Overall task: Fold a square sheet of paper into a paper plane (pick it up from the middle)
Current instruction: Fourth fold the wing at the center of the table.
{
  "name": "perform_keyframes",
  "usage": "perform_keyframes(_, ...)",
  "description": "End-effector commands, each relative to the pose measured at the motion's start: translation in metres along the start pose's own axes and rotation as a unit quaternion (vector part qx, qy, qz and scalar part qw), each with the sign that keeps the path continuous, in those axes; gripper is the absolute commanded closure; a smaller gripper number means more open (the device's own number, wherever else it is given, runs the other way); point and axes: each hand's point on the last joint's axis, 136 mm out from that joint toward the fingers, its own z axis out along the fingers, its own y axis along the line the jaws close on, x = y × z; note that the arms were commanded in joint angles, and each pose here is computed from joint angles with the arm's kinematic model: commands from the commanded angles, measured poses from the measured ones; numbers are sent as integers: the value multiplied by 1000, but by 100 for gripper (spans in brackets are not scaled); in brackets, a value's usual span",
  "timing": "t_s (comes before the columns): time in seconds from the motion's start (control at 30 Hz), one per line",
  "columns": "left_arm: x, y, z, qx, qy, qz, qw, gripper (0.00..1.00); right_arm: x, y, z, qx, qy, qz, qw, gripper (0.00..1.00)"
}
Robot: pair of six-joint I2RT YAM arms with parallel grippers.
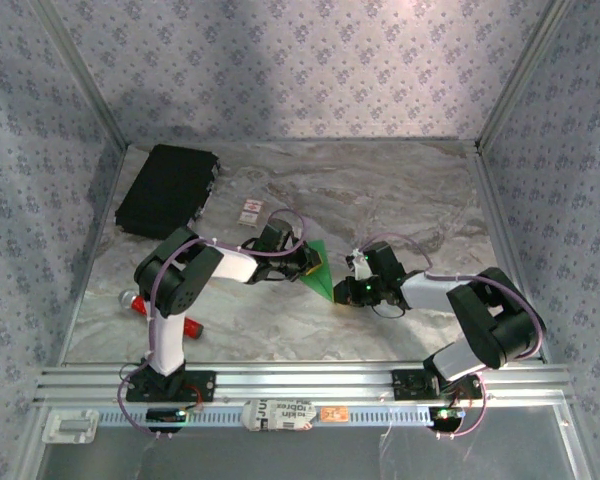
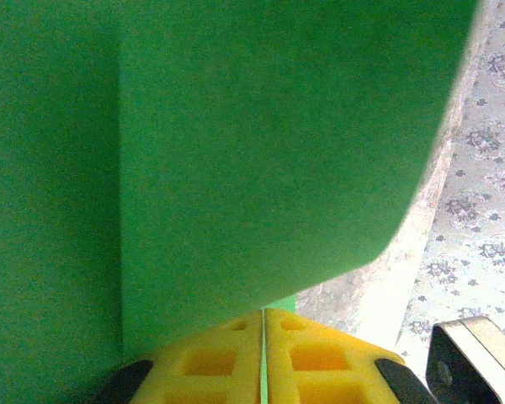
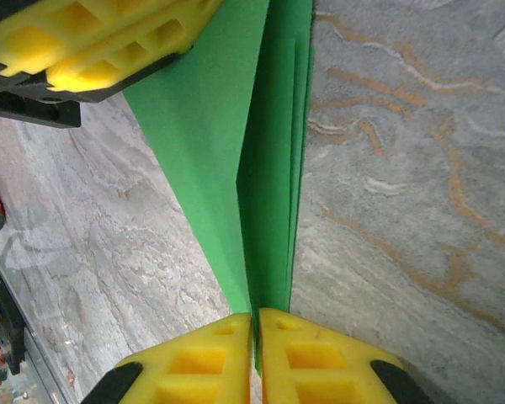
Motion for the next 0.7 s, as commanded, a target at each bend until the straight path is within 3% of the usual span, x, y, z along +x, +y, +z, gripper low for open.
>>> perform_keyframes(0.0, 9, 35, 6, -46, 11, -25, 999, 91, 38, -24, -2, 43, 56, 38, 997, 86)
perform_keyframes(0.17, 9, 36, 6, -46, 12, -25, 999, 91, 41, -28, -4, 53, 60, 35, 996, 86)
perform_keyframes(0.4, 10, 36, 7, -46, 12, -27, 999, 91, 50, -31, -2, 52, 75, 41, 995, 95)
perform_keyframes(0.67, 9, 36, 7, -45, 11, -28, 999, 91, 54, -30, -7, 51, 76, 42, 995, 93)
